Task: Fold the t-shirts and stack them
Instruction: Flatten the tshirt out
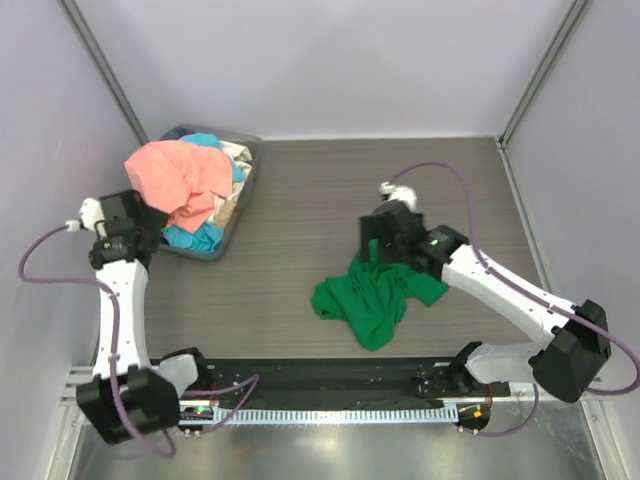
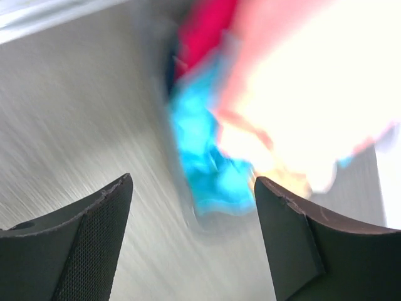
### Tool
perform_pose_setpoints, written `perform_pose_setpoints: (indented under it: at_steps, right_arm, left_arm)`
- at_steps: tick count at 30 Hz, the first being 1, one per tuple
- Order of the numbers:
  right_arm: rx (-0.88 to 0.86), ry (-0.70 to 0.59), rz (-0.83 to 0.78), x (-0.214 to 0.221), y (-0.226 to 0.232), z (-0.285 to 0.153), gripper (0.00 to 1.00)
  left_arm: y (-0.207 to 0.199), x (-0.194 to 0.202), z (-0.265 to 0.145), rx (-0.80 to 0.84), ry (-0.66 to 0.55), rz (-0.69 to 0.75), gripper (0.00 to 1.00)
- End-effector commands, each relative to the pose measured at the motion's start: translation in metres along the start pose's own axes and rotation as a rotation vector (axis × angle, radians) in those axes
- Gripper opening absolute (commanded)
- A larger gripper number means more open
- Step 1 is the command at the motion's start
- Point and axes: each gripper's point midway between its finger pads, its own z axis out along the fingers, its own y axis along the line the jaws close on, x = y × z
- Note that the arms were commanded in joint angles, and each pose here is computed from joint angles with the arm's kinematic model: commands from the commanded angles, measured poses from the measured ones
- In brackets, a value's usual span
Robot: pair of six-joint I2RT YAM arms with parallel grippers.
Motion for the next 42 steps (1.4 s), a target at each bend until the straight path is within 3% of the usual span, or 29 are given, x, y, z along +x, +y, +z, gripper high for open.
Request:
perform_pose_setpoints:
  at_steps: [1, 4, 8, 10, 11, 12, 15, 18, 22, 25, 26, 27, 28, 31, 33, 37, 42]
  right_arm:
    - [0.064, -0.039, 0.305, -0.016, -0.064, -0.004, 1.00]
    - [0.185, -0.059, 0.426, -0.011, -0.115, -0.003, 1.00]
    - [0.182, 0.017, 0.658, 0.020, -0.155, 0.003, 0.98]
    - [0.165, 0.084, 0.743, 0.046, -0.163, 0.009, 0.98]
    - [0.163, 0.090, 0.796, 0.052, -0.170, 0.010, 0.97]
    - [0.132, 0.112, 0.820, 0.059, -0.165, 0.011, 0.97]
    - [0.130, 0.137, 0.850, 0.078, -0.162, 0.013, 0.95]
    - [0.128, 0.140, 0.857, 0.087, -0.160, 0.014, 0.90]
    - [0.124, 0.155, 0.841, 0.094, -0.160, 0.019, 0.81]
    - [0.134, 0.180, 0.831, 0.102, -0.162, 0.027, 0.59]
    - [0.131, 0.188, 0.830, 0.103, -0.162, 0.030, 0.57]
    - [0.127, 0.193, 0.831, 0.105, -0.161, 0.033, 0.55]
    - [0.121, 0.206, 0.829, 0.107, -0.161, 0.038, 0.47]
    - [0.120, 0.209, 0.814, 0.102, -0.163, 0.045, 0.41]
    - [0.135, 0.210, 0.791, 0.098, -0.168, 0.048, 0.31]
    - [0.142, 0.196, 0.773, 0.091, -0.172, 0.052, 0.01]
    - [0.156, 0.119, 0.750, 0.061, -0.181, 0.046, 0.01]
  left_arm:
    - [-0.016, 0.034, -0.039, 0.072, -0.027, 0.236, 0.78]
    - [-0.036, 0.095, -0.068, 0.192, 0.080, 0.373, 0.72]
    - [-0.045, 0.188, -0.103, 0.276, 0.201, 0.593, 0.69]
    - [-0.047, 0.243, -0.139, 0.356, 0.277, 0.715, 0.69]
    - [-0.036, 0.272, -0.136, 0.308, 0.303, 0.817, 0.69]
    - [-0.040, 0.299, -0.165, 0.373, 0.351, 0.880, 0.69]
    - [-0.033, 0.369, -0.191, 0.395, 0.425, 1.033, 0.72]
    - [-0.027, 0.413, -0.194, 0.397, 0.465, 1.112, 0.77]
    - [-0.032, 0.457, -0.199, 0.476, 0.571, 1.089, 0.78]
    - [-0.028, 0.475, -0.188, 0.458, 0.587, 1.117, 0.75]
    - [-0.026, 0.479, -0.184, 0.444, 0.600, 1.118, 0.69]
    - [-0.025, 0.481, -0.175, 0.416, 0.608, 1.109, 0.61]
    - [-0.016, 0.485, -0.166, 0.382, 0.627, 1.106, 0.38]
    - [-0.022, 0.477, -0.158, 0.385, 0.634, 1.055, 0.15]
    - [-0.028, 0.462, -0.152, 0.385, 0.601, 1.041, 0.02]
    - [-0.052, 0.415, -0.146, 0.394, 0.520, 1.003, 0.00]
    - [-0.092, 0.334, -0.126, 0.398, 0.435, 0.897, 0.00]
